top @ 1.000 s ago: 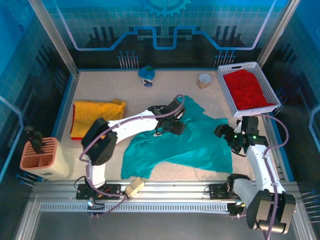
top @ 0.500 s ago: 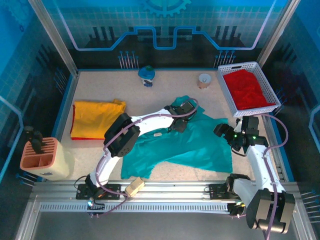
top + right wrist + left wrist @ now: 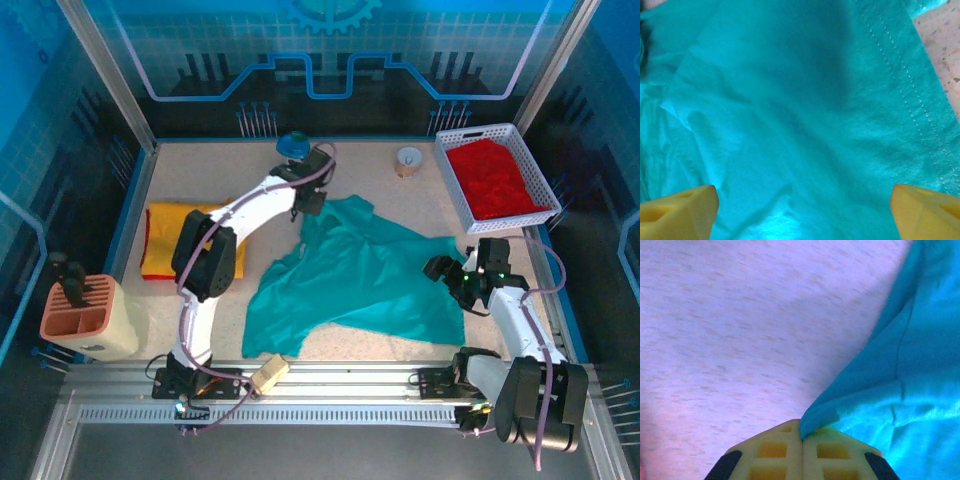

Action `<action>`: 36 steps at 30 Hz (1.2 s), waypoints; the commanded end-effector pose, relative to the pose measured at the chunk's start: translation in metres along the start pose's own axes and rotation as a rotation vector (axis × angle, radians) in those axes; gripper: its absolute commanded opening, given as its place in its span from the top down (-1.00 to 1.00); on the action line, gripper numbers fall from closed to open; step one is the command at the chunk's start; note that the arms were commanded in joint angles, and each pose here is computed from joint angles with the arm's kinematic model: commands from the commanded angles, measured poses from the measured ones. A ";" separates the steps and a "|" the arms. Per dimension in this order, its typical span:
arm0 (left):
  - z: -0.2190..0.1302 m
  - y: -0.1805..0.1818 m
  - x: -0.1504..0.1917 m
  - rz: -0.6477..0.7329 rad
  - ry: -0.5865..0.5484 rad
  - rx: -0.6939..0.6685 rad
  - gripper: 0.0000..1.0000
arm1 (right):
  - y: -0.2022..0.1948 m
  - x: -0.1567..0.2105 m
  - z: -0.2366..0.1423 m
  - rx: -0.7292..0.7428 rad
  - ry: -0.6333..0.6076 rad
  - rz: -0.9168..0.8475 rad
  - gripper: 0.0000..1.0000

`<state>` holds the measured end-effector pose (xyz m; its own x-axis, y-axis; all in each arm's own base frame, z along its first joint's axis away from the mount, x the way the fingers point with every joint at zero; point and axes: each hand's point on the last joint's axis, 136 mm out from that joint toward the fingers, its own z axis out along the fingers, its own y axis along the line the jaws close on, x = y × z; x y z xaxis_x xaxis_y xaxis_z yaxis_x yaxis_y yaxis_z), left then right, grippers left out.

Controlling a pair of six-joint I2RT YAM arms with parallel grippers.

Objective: Fold and stack the t-shirts

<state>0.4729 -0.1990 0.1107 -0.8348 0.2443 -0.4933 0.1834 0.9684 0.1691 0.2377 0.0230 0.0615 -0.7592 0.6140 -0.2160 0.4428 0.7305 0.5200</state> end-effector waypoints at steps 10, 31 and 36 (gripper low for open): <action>0.027 0.143 0.007 -0.394 0.153 -0.132 -0.12 | 0.001 -0.002 -0.010 0.008 -0.019 -0.020 -0.79; -0.039 -0.067 0.131 -0.158 0.230 0.178 -0.17 | 0.000 -0.084 -0.015 0.196 -0.137 0.023 -0.61; -0.039 -0.068 0.174 -0.173 0.278 0.166 -0.16 | -0.016 -0.104 0.003 0.186 -0.119 0.109 -0.30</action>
<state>0.3005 -0.2212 0.0322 -0.9678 0.1432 -0.2071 0.1432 0.9896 0.0151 0.3003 -0.0390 0.0758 -0.6775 0.6823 -0.2746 0.5764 0.7245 0.3779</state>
